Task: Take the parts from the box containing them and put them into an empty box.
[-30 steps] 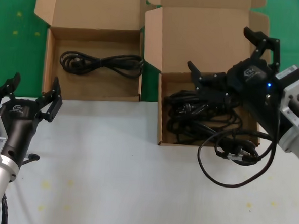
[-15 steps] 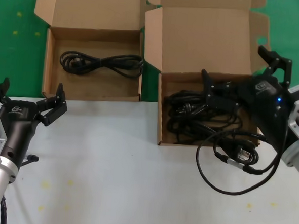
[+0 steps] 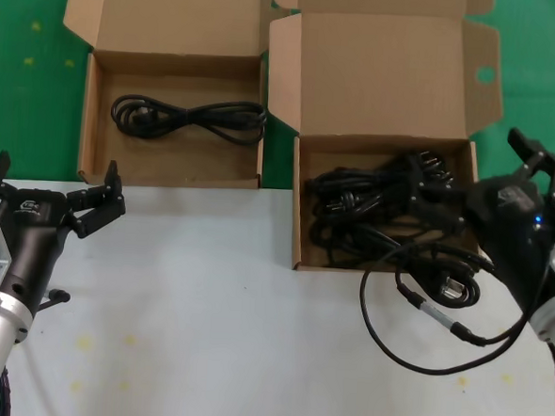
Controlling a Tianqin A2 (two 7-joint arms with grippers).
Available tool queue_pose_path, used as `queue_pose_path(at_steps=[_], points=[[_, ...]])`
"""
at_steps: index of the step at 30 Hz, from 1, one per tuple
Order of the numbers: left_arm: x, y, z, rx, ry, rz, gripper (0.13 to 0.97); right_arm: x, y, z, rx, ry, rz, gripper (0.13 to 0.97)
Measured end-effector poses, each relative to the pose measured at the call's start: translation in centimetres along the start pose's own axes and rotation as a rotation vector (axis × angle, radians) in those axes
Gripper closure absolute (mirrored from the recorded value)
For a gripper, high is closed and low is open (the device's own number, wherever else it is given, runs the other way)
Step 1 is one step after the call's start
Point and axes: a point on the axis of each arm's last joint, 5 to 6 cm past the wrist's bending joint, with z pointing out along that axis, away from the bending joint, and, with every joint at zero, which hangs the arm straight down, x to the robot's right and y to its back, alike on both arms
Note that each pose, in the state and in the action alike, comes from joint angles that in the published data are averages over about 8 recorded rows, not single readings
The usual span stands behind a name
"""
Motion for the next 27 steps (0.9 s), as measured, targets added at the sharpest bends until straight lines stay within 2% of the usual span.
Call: queue_pose_path(at_steps=[3,17,27], points=[[-0.01,0.03,0.0,-0.001,-0.001,0.0,0.141,0.0,0.7,-0.4,-0.017,0.024,0.017,0.13],[-0.07,0.18,-0.2,-0.005,-0.006,0.0,0.132,0.1,3.9,-2.4,-0.11,0.137,0.091,0.13],[-0.08,0.2,-0.2,-0.006,-0.007,0.0,0.132,0.1,4.4,-2.8,-0.127,0.155,0.101,0.13]])
